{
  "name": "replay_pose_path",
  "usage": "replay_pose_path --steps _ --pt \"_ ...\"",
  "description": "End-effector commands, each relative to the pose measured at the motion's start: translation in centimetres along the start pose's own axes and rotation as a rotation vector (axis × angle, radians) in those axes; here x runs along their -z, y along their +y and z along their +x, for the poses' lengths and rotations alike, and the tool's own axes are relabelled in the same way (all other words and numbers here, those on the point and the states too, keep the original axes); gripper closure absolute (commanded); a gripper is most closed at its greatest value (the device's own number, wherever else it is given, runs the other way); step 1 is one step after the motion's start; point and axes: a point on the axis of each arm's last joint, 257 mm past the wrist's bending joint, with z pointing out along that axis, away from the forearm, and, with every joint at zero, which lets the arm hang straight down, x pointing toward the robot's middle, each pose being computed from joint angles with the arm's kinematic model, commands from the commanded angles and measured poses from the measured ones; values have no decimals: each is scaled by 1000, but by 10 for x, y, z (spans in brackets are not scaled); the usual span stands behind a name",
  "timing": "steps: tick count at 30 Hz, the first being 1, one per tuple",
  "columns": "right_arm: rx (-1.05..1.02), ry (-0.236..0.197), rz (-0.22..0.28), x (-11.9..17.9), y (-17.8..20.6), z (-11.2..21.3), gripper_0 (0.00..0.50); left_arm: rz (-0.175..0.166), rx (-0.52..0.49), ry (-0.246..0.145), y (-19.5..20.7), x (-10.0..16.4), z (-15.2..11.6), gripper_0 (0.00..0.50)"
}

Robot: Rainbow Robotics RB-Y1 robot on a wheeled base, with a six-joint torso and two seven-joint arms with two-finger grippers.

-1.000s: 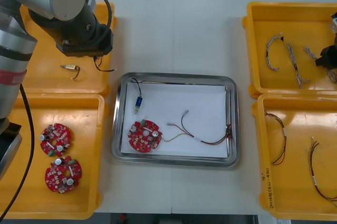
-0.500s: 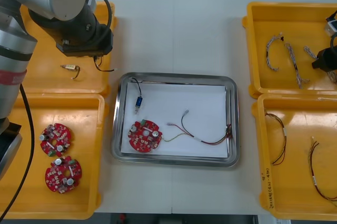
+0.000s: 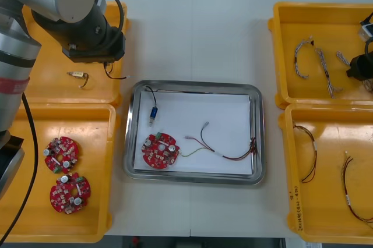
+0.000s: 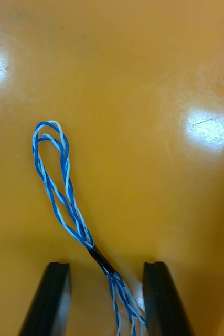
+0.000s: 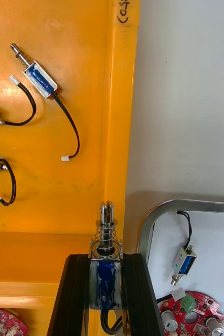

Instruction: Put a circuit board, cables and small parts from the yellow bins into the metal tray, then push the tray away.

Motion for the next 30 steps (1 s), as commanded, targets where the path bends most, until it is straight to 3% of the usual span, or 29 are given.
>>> replay_pose_path --steps 1,14,26,30 --pt "-22 18 -4 -11 9 10 500 29 -6 -13 -16 5 3 496" --pt "-16 7 -12 -2 6 2 500 29 -6 -13 -16 5 3 497" --pt "27 25 -24 63 -13 -26 500 29 -6 -13 -16 5 3 497" --pt "-3 55 -34 89 -17 -26 500 29 -6 -13 -16 5 3 497"
